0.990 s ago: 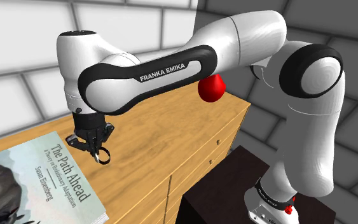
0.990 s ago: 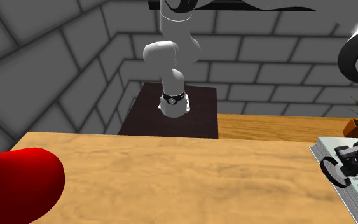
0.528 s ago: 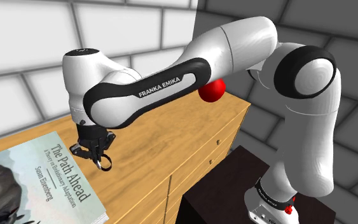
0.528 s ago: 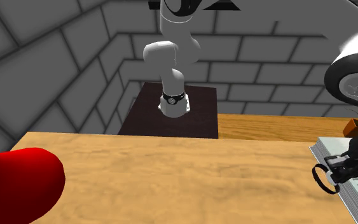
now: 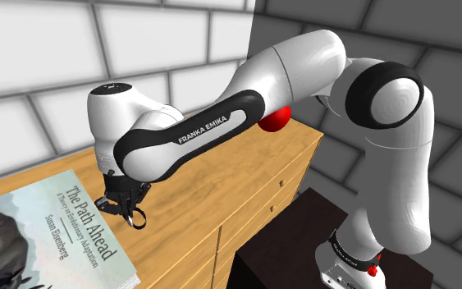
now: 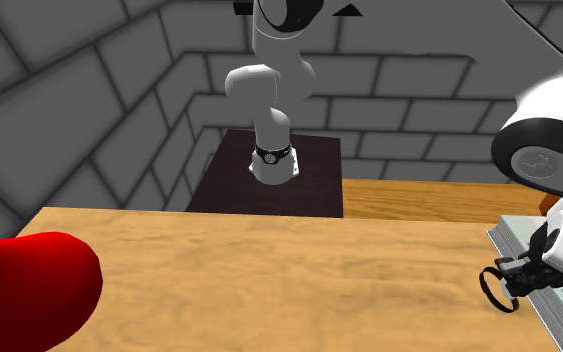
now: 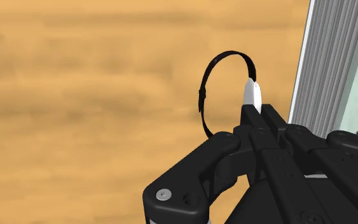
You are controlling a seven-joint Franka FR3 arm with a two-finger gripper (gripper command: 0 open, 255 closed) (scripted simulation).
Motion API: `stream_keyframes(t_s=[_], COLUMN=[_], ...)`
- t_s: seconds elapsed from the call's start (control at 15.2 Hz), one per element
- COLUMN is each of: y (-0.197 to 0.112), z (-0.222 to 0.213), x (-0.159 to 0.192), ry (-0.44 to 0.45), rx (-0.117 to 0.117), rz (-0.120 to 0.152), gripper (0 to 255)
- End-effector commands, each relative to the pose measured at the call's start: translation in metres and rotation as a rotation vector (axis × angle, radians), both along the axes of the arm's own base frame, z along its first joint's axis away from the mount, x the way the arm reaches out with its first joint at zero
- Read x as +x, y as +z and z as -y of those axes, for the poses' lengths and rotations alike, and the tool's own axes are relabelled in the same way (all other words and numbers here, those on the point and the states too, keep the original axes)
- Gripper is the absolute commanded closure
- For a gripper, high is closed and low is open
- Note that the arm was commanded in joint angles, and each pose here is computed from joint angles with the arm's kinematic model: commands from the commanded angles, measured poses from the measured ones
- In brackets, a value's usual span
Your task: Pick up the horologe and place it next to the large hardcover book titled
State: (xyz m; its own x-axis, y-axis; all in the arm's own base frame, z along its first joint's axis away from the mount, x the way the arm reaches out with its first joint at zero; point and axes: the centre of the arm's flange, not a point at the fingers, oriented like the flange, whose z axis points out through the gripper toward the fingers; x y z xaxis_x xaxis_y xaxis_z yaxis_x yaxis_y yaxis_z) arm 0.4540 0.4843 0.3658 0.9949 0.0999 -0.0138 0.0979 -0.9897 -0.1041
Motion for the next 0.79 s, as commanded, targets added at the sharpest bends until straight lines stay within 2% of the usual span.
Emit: stream_keyframes(t_s=[0.0, 0.33, 0.4, 0.73], y=[-0.0012, -0.0012, -0.0012, -0.0012], z=[-0.0004, -0.0004, -0.0004, -0.0004], x=[0.0007, 0.0007, 0.0007, 0.0007], ry=[0.000, 0.000, 0.000, 0.000], rx=[0.000, 0.000, 0.000, 0.000], rz=[0.000, 0.000, 0.000, 0.000], gripper=[255, 255, 0, 0])
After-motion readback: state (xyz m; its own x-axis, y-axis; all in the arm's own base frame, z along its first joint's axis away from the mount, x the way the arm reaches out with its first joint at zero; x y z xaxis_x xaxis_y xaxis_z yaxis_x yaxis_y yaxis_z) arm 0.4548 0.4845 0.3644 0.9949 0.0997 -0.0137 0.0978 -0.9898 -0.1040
